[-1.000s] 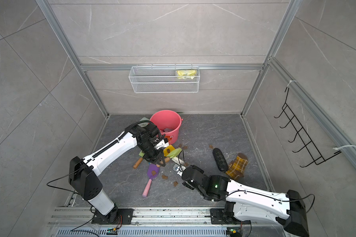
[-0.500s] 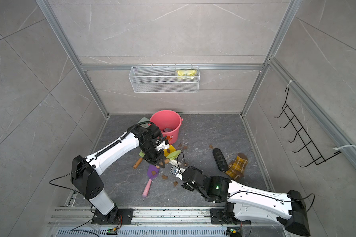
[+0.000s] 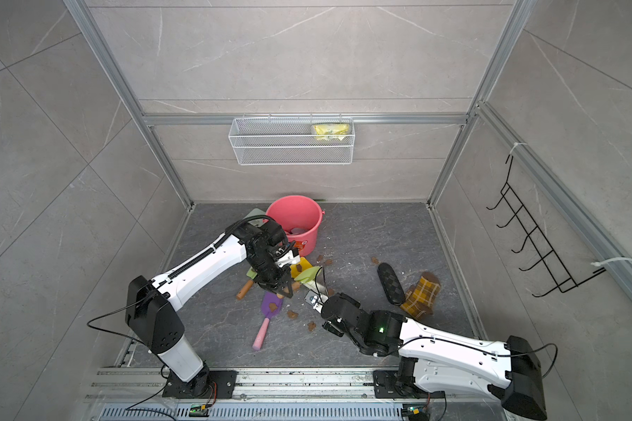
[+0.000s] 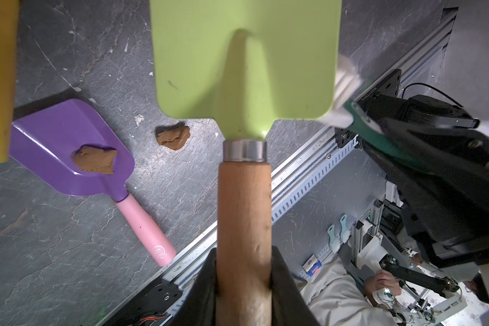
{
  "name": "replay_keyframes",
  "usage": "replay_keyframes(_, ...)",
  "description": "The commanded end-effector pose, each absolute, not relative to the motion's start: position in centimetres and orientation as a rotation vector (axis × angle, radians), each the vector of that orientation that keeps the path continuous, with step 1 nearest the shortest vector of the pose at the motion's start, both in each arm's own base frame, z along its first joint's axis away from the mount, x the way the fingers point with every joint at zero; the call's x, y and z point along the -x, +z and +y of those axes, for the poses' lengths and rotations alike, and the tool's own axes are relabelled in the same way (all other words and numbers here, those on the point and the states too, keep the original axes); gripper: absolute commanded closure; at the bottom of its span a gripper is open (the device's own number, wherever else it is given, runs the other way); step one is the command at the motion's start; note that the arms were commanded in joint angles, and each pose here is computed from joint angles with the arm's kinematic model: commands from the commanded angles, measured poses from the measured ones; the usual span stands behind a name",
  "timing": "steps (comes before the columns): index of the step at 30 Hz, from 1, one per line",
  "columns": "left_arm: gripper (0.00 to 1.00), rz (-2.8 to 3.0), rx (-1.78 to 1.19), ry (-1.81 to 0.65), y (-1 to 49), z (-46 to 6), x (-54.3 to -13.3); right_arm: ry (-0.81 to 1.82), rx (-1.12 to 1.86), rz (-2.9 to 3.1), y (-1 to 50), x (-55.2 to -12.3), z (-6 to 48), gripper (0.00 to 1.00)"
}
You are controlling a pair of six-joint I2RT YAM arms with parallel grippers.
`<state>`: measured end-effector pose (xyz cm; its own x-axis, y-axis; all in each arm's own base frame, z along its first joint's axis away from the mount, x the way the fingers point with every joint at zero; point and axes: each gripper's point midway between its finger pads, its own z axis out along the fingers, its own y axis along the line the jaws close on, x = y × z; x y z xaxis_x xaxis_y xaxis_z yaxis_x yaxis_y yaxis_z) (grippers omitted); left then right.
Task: Brush the soil off the hand trowel and place it into the bucket
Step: Brush off the soil from the hand trowel.
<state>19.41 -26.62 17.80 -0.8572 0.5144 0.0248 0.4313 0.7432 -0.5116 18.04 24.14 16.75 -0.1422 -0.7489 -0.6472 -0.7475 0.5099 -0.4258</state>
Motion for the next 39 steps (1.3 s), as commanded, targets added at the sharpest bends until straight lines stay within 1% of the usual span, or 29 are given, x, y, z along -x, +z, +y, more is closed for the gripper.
replay_keyframes(1, 1.0, -2.747, 0.752, 0.835, 19.0, -27.2, -19.0, 0.102, 1.295, 1.79, 17.8, -16.7, 26.1, 1.0)
replay_keyframes(5, 1.0, -2.674, 0.73, 0.921, 19.3, -27.9, -18.1, 0.049, 1.252, 1.755, 18.7, -17.6, 26.1, 1.0)
replay_keyframes(10, 1.0, -2.655, 0.717, 0.944, 19.7, -28.0, -17.8, -0.075, 1.182, 1.719, 18.9, -19.3, 25.4, 1.0)
replay_keyframes(14, 1.0, -2.639, 0.718, 0.978, 20.1, -28.3, -17.6, -0.182, 1.1, 1.687, 18.6, -20.5, 23.8, 1.0)
replay_keyframes(21, 1.0, -2.642, 0.722, 0.962, 20.4, -28.1, -17.5, -0.23, 0.926, 1.715, 19.5, -22.2, 20.9, 1.0)
replay_keyframes(27, 1.0, -2.691, 0.716, 1.0, 21.7, -27.7, -18.4, -0.219, 0.937, 1.818, 17.4, -22.3, 20.1, 1.0)
replay_keyframes(32, 1.0, -2.731, 0.706, 1.0, 22.2, -27.4, -19.1, -0.091, 1.068, 1.846, 16.0, -20.8, 22.1, 1.0)
replay_keyframes(36, 1.0, -2.731, 0.7, 0.932, 20.9, -27.0, -19.1, 0.015, 1.149, 1.781, 17.0, -19.4, 24.5, 1.0)
replay_keyframes(39, 1.0, -2.721, 0.701, 0.88, 19.9, -26.7, -18.8, 0.024, 1.129, 1.755, 18.1, -19.6, 24.8, 1.0)
